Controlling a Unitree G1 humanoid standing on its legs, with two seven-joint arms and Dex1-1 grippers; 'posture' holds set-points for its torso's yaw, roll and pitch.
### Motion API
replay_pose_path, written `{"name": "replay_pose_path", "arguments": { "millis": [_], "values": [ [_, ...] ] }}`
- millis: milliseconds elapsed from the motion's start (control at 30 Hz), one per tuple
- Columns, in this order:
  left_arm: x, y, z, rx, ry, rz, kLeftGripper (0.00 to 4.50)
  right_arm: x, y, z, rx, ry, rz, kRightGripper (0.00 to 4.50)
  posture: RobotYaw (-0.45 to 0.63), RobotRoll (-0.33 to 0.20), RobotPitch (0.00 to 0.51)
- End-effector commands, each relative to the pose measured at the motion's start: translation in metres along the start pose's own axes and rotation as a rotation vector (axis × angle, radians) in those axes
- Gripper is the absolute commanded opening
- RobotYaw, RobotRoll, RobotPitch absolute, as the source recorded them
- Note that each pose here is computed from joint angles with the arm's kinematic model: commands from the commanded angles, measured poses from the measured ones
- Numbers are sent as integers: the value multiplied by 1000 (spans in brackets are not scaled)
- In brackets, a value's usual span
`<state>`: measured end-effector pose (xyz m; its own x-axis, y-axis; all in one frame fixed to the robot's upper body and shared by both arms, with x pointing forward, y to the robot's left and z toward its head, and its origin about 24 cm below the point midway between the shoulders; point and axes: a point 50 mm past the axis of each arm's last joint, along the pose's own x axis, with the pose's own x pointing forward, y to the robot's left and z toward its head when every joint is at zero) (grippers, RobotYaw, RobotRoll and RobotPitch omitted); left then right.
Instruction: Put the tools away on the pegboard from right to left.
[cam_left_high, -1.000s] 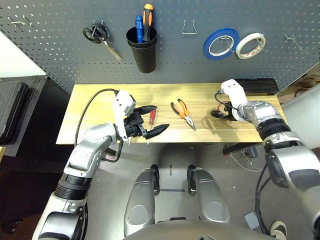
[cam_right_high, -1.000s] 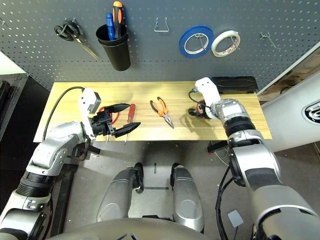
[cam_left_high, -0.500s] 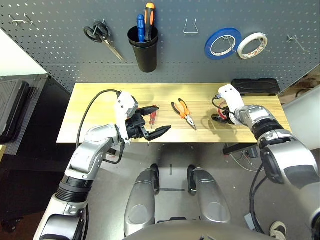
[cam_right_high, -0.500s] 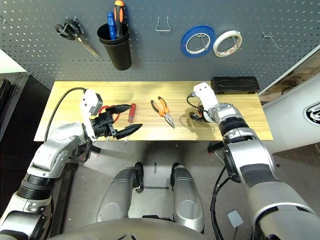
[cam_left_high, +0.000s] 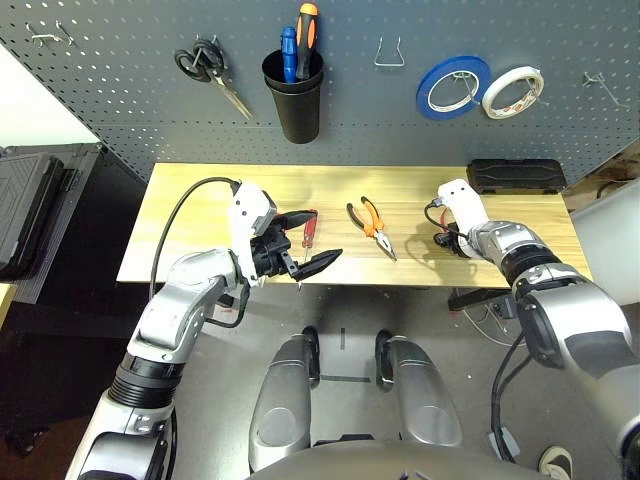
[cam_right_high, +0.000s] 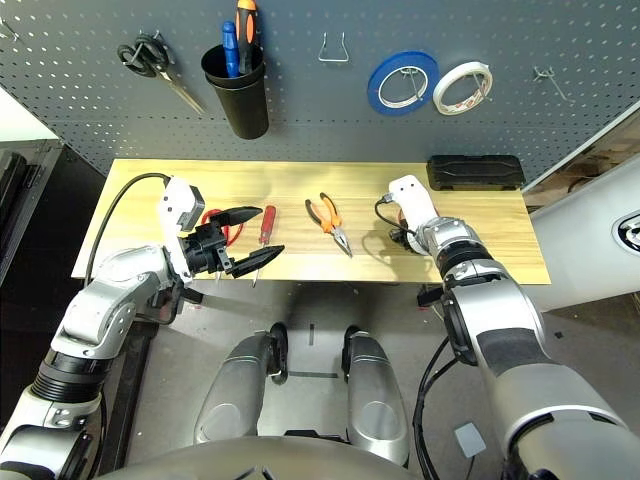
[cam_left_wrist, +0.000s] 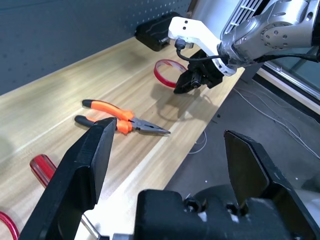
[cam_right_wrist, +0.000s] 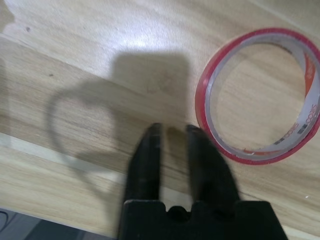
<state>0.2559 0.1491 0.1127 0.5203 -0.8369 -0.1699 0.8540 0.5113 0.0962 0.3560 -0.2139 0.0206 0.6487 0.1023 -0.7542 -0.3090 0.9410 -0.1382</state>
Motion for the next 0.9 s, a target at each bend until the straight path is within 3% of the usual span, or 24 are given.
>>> {"name": "replay_pose_path", "arguments": {
  "millis": [33, 233, 400, 533, 800, 833, 900],
  "values": [
    [-3, -2, -1, -9, 12, 4, 4500, 3, 2, -14, 25, 40, 1, 35, 39, 0, 279],
    [0, 3, 2, 2, 7, 5, 4500, 3, 3, -8, 33, 17, 19, 35, 32, 0, 275],
    [0, 3, 2, 0, 6, 1, 4500, -3, 3, 12, 16, -25, 59, 35, 32, 0, 275],
    [1, 3, 1, -1, 5, -1, 4500, -10, -3, 26, -6, -51, 73, 1275, 18, 0, 275],
    [2, 1, 1, -5, 2, -7, 4500, -24, -22, 40, -48, -87, 34, 4230, 11, 0, 281],
    [2, 0, 2, -5, 1, -9, 4500, -24, -24, 39, -54, -82, 25, 4457, 15, 0, 286],
    [2, -1, 3, -5, -2, -11, 4500, -24, -27, 37, -54, -76, 14, 4457, 17, 0, 289]
  ]
}}
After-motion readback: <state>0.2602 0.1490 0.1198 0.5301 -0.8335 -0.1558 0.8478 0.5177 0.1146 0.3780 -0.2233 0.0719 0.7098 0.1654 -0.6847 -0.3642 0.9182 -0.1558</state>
